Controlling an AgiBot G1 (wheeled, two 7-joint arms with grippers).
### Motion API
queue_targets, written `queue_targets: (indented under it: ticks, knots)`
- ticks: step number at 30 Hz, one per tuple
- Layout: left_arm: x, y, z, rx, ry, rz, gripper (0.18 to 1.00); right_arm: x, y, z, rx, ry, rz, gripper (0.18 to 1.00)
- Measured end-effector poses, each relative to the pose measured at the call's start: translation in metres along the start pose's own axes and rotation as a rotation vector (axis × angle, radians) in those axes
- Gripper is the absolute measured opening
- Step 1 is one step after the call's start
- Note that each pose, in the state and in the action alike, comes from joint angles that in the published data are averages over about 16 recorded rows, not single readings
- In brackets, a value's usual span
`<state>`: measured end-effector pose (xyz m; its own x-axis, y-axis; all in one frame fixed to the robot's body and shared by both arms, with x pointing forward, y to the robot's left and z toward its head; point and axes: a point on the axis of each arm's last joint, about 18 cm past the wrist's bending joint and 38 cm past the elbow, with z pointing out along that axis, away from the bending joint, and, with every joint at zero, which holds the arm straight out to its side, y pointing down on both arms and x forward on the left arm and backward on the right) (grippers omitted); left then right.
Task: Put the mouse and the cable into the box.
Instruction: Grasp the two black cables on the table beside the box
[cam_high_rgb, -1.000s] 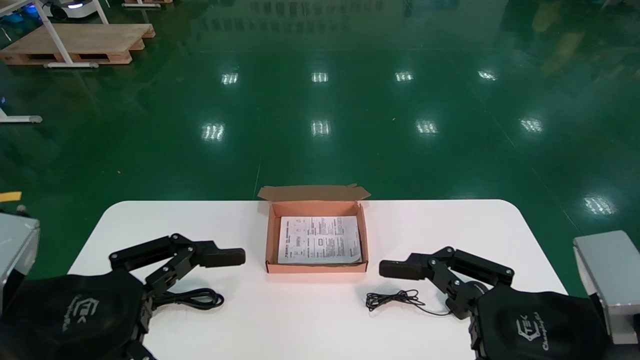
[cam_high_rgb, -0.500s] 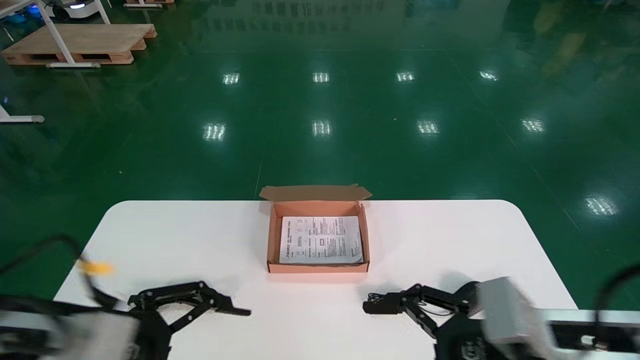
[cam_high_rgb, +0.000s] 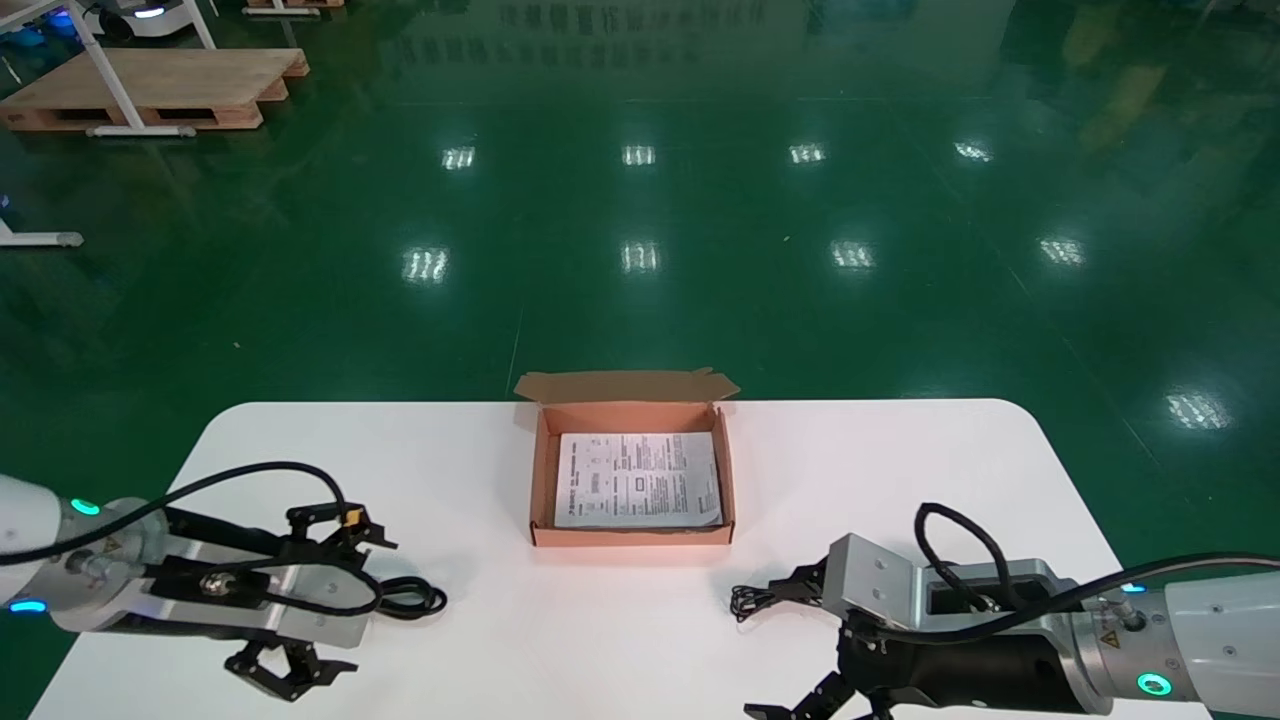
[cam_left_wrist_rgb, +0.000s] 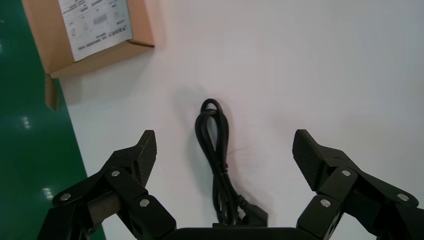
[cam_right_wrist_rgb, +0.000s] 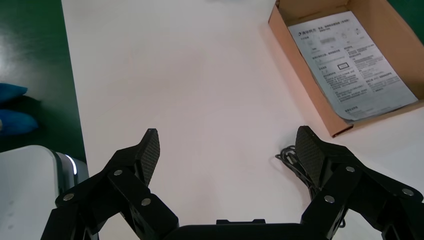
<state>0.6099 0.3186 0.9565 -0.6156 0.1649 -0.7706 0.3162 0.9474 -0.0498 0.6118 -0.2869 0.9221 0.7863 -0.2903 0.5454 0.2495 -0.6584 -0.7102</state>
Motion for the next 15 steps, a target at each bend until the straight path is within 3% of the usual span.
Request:
queue_targets:
  ticks: [8, 15]
  knots:
    - [-0.001, 0.011, 0.020, -0.053, -0.014, -0.059, 1.001, -0.006, 0.008, 0.003, -0.008, -0.010, 0.034, 1.001]
    - [-0.005, 0.025, 0.054, -0.117, -0.044, -0.143, 1.001, -0.013, 0.015, 0.006, -0.015, -0.020, 0.073, 1.001]
